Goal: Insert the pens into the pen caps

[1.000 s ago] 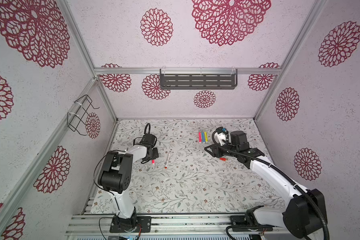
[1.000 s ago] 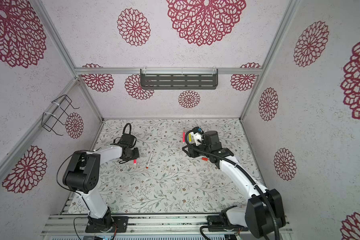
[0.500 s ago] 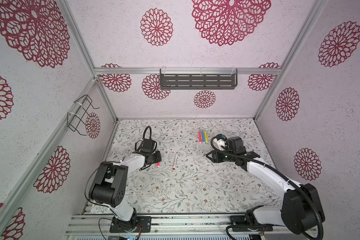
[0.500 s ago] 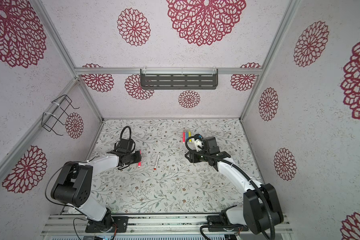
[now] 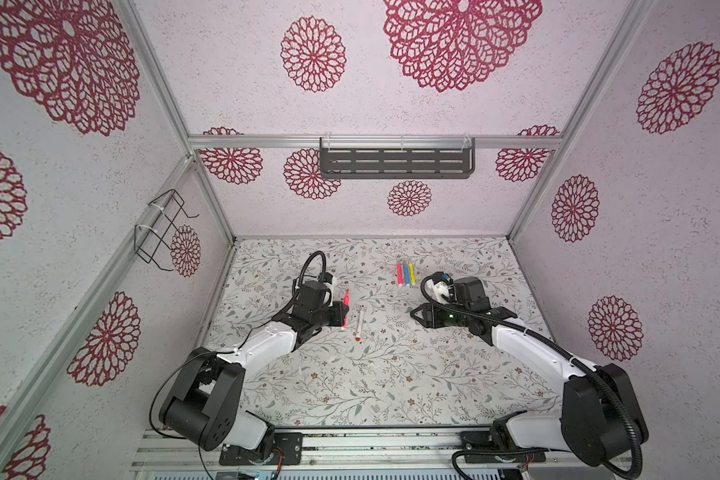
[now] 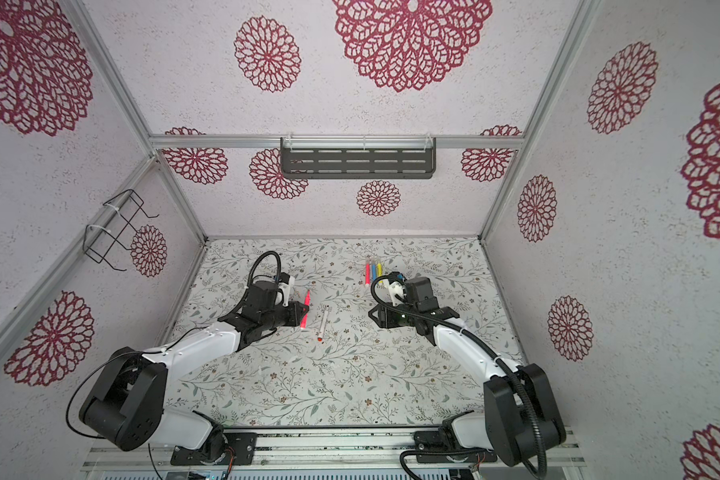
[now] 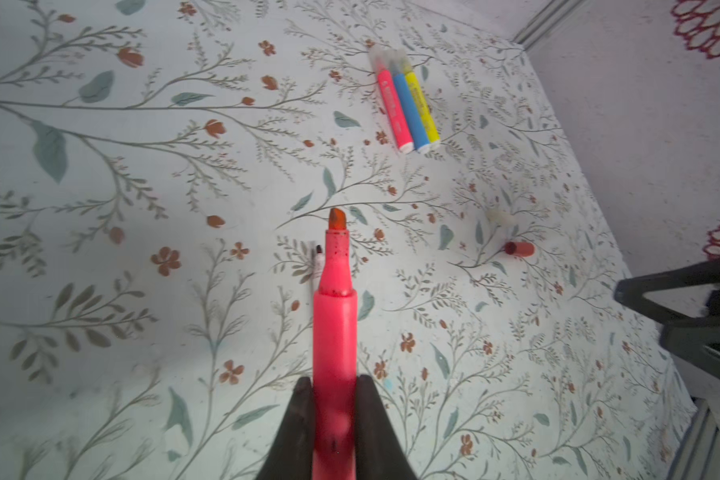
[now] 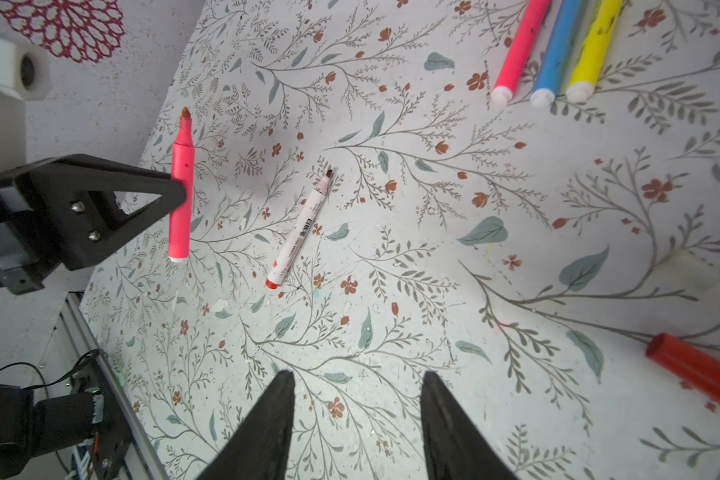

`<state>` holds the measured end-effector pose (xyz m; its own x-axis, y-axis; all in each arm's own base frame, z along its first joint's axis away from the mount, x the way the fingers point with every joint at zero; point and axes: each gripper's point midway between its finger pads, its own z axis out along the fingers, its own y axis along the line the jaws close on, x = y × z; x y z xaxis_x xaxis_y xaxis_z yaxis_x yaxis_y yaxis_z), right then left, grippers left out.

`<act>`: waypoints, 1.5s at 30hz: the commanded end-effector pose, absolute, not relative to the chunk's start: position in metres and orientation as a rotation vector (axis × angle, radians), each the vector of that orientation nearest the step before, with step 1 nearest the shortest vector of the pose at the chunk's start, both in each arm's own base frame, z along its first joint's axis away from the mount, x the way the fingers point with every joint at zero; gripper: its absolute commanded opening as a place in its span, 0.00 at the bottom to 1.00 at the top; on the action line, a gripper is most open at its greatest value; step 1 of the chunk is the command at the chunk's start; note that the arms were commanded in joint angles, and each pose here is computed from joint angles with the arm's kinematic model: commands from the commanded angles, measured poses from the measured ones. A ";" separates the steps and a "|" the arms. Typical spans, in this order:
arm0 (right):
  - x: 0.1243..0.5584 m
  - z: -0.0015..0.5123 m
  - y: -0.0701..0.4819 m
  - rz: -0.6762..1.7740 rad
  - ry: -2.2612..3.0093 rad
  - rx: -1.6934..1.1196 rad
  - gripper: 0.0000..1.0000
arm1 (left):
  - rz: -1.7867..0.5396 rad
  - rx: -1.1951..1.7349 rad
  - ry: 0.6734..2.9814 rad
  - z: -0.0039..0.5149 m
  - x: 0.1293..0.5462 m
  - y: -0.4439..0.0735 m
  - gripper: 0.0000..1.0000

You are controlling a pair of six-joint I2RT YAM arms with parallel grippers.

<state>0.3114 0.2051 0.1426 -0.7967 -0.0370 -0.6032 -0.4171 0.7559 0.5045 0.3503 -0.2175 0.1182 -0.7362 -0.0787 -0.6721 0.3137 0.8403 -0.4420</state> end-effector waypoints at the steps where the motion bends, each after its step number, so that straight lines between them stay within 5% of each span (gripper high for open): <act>1: 0.311 0.168 0.220 1.012 2.257 -0.365 0.52 | -0.815 0.235 2.173 0.148 0.348 -0.244 0.11; 15: 0.306 0.203 0.248 1.311 2.055 -0.340 0.53 | -0.953 0.344 2.027 0.182 0.317 -0.301 0.12; 45: 0.310 0.219 0.285 1.399 2.011 -0.389 0.47 | -1.031 0.422 1.983 0.184 0.290 -0.343 0.11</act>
